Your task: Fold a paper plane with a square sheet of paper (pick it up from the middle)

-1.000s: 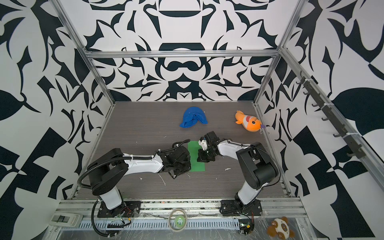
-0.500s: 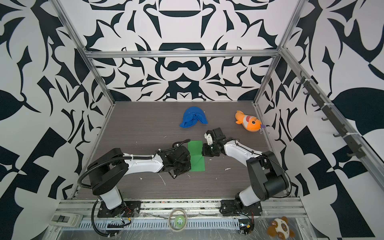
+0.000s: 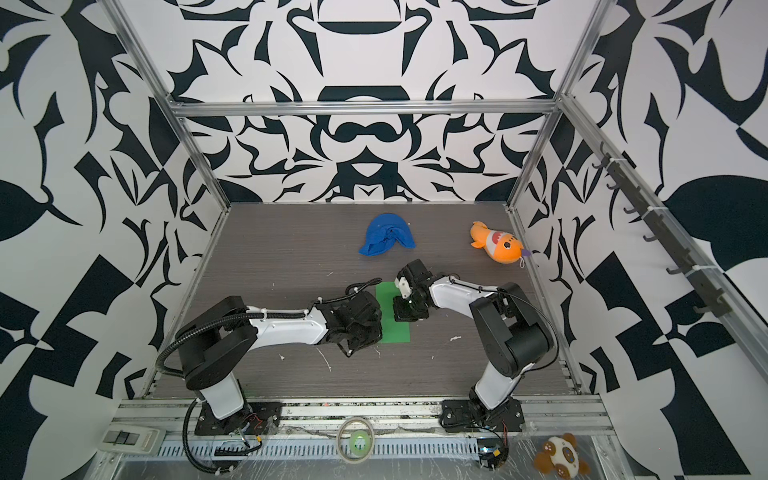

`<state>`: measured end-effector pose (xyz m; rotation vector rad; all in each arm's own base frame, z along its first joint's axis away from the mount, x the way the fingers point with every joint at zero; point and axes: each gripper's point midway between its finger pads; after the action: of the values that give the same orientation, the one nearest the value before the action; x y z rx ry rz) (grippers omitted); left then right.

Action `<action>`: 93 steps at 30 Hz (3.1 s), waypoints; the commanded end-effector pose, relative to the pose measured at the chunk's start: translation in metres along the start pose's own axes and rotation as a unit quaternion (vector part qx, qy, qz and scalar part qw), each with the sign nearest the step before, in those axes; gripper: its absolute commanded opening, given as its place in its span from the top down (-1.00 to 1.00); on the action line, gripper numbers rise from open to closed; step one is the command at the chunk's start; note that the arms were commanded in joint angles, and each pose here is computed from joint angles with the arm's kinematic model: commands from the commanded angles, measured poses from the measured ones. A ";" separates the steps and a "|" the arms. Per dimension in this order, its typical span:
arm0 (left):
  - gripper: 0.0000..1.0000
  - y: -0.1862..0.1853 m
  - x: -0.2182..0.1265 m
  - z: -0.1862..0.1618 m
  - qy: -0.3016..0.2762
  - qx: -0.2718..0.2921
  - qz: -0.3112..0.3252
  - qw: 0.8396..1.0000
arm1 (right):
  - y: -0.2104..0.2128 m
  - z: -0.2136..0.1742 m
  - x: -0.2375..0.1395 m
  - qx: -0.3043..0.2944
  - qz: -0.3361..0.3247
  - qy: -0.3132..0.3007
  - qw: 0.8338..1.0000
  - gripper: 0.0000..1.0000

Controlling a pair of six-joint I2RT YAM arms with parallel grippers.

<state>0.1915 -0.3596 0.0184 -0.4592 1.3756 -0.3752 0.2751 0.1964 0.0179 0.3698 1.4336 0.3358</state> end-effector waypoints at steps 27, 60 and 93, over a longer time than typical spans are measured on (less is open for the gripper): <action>1.00 0.046 0.011 -0.016 0.034 0.002 0.093 0.995 | 0.029 -0.016 -0.002 -0.023 0.041 0.017 0.999 1.00; 0.92 -0.023 -0.026 0.011 0.010 0.065 0.030 0.997 | -0.002 -0.022 0.020 0.013 -0.030 0.042 0.999 1.00; 0.77 -0.002 -0.050 0.033 -0.017 0.045 0.031 0.998 | 0.043 0.001 -0.009 0.001 0.061 -0.013 0.998 0.91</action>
<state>0.1981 -0.3387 0.0533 -0.3262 1.4062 -0.3773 0.2612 0.2222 0.0203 0.4171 1.4830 0.3868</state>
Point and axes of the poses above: each gripper's point midway between its finger pads, its own x axis out along the fingers, its own y axis along the line the jaws close on, z = x × y, and after that the axes turned 8 degrees about x, right-handed
